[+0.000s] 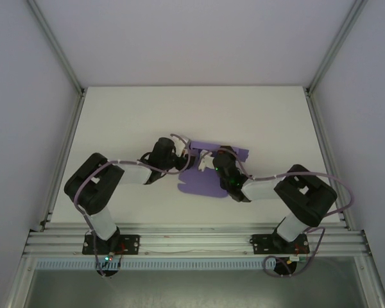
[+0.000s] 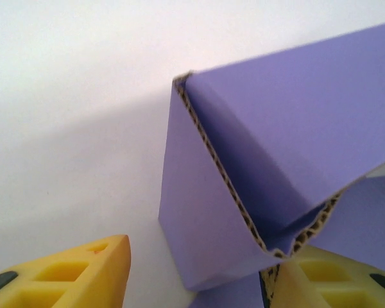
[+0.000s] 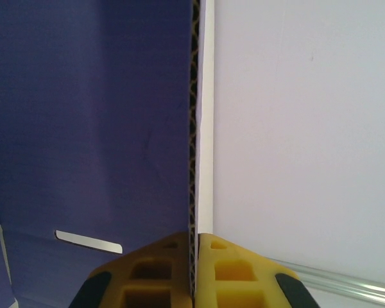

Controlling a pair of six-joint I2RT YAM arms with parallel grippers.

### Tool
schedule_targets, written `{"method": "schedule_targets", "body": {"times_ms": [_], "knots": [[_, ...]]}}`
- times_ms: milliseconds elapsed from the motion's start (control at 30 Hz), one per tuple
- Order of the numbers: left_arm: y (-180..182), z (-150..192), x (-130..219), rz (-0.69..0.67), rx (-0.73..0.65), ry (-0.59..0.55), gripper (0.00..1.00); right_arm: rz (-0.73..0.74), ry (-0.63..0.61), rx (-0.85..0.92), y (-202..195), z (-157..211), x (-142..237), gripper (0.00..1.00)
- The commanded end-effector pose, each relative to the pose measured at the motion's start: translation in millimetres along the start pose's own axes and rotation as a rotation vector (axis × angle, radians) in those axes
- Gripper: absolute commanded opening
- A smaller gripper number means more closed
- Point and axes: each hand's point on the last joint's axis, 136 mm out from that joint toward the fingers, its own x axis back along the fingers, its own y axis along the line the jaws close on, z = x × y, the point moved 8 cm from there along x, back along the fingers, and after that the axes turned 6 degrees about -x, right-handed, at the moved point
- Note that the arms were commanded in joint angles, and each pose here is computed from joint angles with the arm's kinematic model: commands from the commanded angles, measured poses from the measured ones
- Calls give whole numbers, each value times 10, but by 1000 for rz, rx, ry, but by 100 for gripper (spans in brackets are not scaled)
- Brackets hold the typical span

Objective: Assemble paper box

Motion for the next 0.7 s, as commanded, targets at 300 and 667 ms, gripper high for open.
{"method": "schedule_targets", "body": {"times_ms": [300, 667], "knots": [[155, -290, -196, -131, 40, -147, 15, -276, 28, 123, 500, 104, -2, 0], [344, 70, -366, -609, 259, -50, 0, -271, 48, 66, 454, 79, -4, 0]]}}
